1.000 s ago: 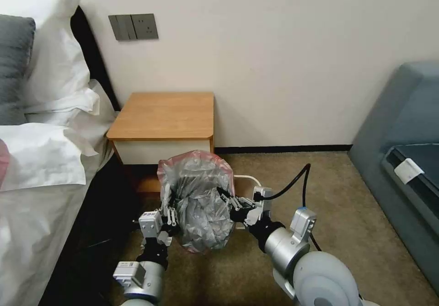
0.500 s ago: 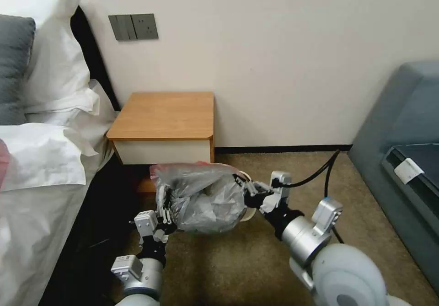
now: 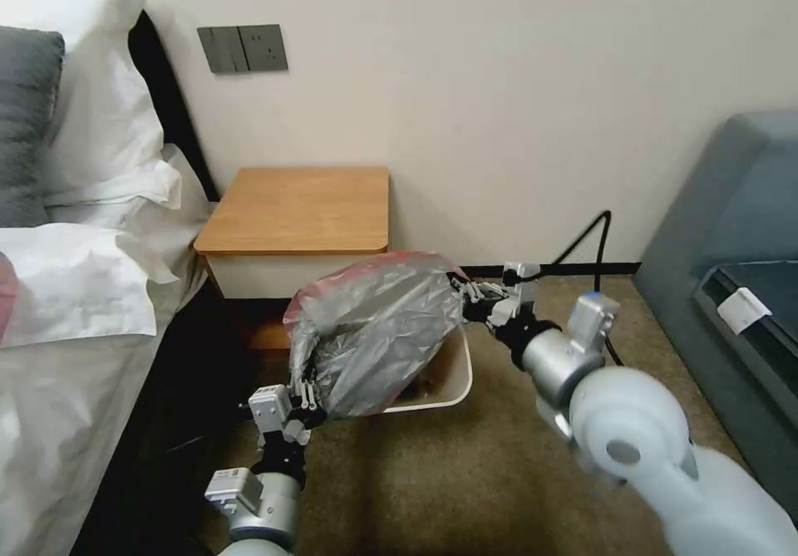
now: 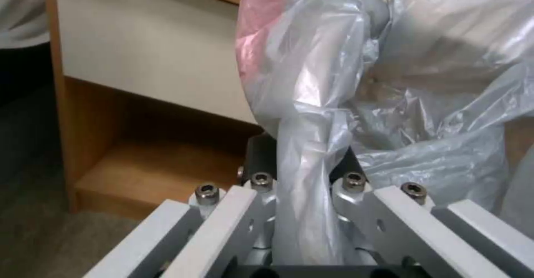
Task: Pick up the garbage bag from the table and place it over the trash can.
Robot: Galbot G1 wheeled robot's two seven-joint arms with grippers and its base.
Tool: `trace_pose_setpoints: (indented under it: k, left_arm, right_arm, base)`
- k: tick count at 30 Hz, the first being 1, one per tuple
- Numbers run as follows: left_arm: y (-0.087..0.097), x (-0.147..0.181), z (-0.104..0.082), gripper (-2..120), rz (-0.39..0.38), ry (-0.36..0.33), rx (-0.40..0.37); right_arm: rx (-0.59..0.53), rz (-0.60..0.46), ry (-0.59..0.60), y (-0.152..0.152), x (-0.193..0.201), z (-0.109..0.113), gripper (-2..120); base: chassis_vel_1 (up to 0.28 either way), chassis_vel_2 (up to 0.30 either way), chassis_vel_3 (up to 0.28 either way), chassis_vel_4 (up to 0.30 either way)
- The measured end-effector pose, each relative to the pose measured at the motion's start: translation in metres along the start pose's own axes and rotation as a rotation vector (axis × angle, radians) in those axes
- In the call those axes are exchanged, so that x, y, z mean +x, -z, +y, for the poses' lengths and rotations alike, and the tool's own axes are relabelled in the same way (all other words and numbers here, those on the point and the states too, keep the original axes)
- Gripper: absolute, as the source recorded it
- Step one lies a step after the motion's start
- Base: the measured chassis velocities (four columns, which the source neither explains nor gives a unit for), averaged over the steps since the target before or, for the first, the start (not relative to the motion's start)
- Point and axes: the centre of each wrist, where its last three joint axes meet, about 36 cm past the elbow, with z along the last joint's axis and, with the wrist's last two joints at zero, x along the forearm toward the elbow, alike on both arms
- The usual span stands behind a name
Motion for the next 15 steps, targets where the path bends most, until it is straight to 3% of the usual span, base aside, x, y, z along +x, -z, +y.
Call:
trace_pose_setpoints:
  k: [11,15]
  left_arm:
    - [-0.001,-0.008,0.006,7,-0.025,-0.026,0.051]
    - [0.0,-0.009,0.01,7,-0.027,-0.03,0.062]
  right_arm:
    - [-0.13,0.15,-0.126,0.025,0.002,-0.006,0]
    - [-0.166,0.187,-0.157,0.032,0.002,-0.006,14]
  base:
    - [0.0,0.0,0.0,0.0]
    - [0.0,0.0,0.0,0.0]
